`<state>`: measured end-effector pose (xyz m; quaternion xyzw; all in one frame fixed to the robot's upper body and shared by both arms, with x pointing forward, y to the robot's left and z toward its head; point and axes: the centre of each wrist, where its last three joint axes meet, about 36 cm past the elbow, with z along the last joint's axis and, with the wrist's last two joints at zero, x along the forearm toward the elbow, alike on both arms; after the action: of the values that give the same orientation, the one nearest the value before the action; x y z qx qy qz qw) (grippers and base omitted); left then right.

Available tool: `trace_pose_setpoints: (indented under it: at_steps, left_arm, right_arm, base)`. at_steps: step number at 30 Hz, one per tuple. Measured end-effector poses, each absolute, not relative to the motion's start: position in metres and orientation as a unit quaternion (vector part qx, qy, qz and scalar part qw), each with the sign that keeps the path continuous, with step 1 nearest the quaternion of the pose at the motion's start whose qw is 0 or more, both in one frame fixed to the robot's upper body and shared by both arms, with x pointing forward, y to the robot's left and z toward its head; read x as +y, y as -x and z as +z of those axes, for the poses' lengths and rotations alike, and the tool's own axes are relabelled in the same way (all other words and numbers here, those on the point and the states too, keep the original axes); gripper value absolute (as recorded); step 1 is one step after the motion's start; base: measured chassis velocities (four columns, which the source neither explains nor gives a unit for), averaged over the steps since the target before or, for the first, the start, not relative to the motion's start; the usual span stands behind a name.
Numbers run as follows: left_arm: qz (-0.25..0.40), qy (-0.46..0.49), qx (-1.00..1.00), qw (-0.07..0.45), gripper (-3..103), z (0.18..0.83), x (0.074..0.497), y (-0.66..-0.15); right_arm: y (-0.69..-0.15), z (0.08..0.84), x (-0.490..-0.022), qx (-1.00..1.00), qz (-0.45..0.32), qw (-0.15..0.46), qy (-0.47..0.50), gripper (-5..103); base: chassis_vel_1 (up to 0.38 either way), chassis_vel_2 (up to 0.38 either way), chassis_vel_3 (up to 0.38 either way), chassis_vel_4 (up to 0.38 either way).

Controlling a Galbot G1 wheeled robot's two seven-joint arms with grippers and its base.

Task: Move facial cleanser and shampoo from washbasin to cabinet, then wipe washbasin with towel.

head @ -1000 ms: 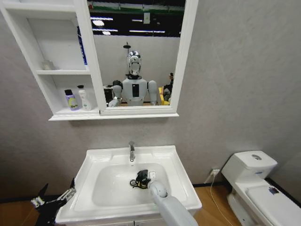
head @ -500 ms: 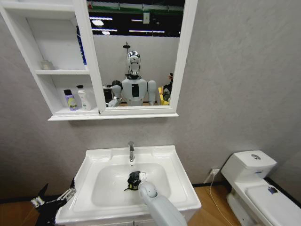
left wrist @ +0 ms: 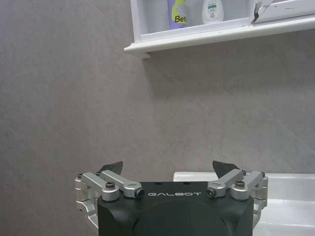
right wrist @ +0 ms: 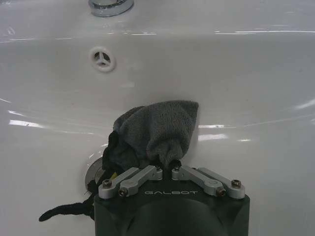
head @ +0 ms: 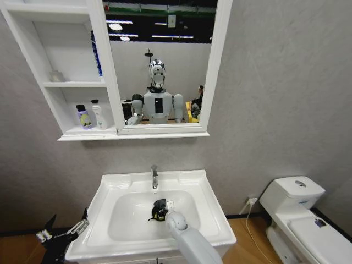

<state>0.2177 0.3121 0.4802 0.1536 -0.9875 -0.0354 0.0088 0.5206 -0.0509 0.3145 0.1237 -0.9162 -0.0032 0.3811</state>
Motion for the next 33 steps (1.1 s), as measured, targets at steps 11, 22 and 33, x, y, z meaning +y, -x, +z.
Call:
trace_pose_setpoints:
  at_steps: [11, 22, 33]
  left_arm:
    - [-0.035, -0.154, -0.987, 0.009, 100, 0.480, 0.312, -0.218]
    - [-0.035, -0.154, -0.987, 0.009, 100, 0.480, 0.312, -0.218]
    - [-0.035, -0.154, -0.987, 0.009, 100, 0.480, 0.312, -0.218]
  right_arm:
    - [-0.517, 0.331, -0.100, -0.925, -0.004, 0.372, -0.079, 3]
    - [-0.513, 0.351, -0.135, -0.936, 0.009, 0.348, -0.042, 3]
    - [-0.502, 0.359, -0.145, -0.939, 0.030, 0.342, -0.023, 3]
  base:
    - [0.000, 0.000, 0.000, 0.000]
    - [0.000, 0.000, 0.000, 0.000]
    - [0.000, 0.000, 0.000, 0.000]
